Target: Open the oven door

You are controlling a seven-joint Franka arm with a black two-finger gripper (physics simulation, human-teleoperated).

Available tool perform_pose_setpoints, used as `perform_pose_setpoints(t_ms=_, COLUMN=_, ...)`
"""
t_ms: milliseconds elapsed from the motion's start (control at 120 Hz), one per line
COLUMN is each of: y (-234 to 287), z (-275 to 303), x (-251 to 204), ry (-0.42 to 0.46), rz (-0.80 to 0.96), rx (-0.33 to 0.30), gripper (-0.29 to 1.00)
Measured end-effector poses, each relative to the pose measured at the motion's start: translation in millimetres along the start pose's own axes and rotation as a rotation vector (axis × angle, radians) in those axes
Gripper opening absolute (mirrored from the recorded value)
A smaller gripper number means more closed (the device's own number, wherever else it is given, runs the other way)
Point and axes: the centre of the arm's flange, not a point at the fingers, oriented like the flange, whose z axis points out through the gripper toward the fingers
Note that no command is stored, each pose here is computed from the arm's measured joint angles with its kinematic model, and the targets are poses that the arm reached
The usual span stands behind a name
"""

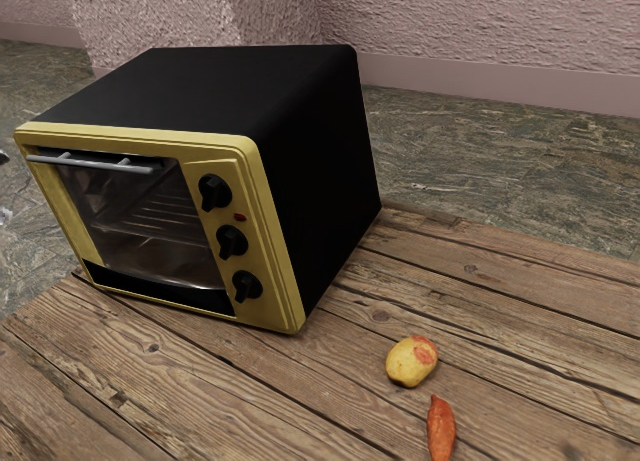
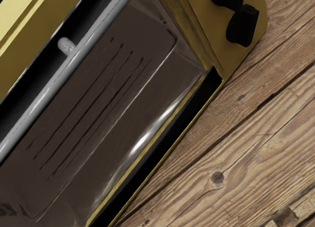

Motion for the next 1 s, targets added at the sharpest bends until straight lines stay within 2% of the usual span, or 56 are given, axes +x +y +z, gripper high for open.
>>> perform_pose_setpoints(t_ms=117, y=-16, z=26, x=2, ry=0.022, rz=0.070, rx=-0.015, gripper=0.70)
perform_pose_setpoints(t_ms=483, y=-12, z=49, x=39, ry=0.020, rz=0.346, rx=0.037, gripper=0.70)
perform_pose_setpoints(t_ms=700, y=-18, z=65, x=48, ry=0.015, rz=0.443, rx=0.035, gripper=0.70)
perform_pose_setpoints(t_ms=1000, y=-34, z=83, x=57, ry=0.016, rz=0.517, rx=-0.002, gripper=0.70)
